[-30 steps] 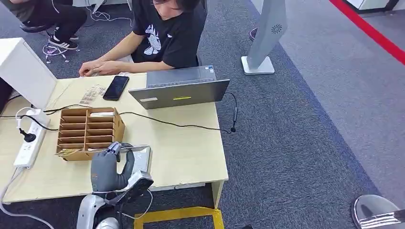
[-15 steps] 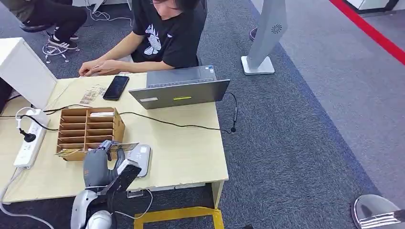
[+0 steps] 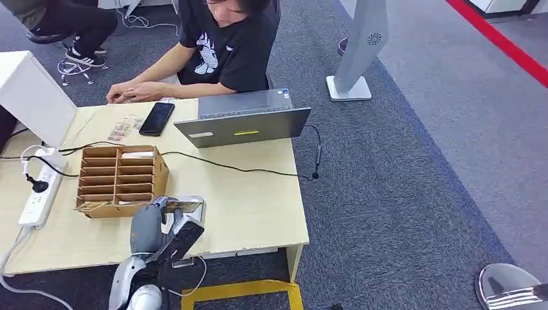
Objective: Pass the card to the sensor for recognition and then transmit it.
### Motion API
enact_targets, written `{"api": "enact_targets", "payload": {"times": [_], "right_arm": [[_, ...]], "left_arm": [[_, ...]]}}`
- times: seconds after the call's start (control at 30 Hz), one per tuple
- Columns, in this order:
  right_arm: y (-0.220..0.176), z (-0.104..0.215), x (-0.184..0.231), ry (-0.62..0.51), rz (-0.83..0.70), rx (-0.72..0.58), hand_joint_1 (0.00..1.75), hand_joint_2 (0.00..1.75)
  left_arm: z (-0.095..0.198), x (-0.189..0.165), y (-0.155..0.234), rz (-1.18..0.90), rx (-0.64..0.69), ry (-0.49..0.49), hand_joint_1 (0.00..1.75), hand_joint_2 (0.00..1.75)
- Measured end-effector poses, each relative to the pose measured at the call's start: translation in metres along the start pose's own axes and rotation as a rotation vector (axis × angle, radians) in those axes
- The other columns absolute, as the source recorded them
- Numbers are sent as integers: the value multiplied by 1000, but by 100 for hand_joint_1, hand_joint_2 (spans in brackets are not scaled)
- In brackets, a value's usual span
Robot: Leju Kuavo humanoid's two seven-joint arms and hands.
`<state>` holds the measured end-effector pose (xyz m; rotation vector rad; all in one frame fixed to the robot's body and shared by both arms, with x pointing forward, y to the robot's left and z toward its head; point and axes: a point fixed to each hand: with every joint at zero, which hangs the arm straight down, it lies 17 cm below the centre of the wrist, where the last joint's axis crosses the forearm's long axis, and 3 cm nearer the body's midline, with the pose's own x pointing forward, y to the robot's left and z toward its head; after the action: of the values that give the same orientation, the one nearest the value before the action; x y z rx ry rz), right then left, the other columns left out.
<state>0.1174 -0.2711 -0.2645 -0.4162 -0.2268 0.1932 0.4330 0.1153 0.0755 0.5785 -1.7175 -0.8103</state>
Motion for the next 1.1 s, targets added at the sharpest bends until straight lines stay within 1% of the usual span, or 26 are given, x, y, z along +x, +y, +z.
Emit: {"api": "enact_targets", "payload": {"times": [0.27, 0.63, 0.87, 1.0, 1.1], "right_arm": [[0, 0, 0, 3, -12, 0, 0, 175], [0, 0, -3, 11, -22, 1, 0, 175], [0, 0, -3, 12, -22, 1, 0, 175], [-1, 0, -2, 10, -21, -1, 0, 175], [-2, -1, -2, 7, -19, -5, 0, 175]], "left_arm": [[0, -11, 1, -55, 6, 35, 175, 175], [-1, -58, 45, -131, 79, 123, 175, 175], [-1, -58, 45, -131, 79, 124, 175, 175], [8, -77, 50, -136, 79, 168, 175, 175], [9, -78, 48, -136, 73, 171, 175, 175]]}}
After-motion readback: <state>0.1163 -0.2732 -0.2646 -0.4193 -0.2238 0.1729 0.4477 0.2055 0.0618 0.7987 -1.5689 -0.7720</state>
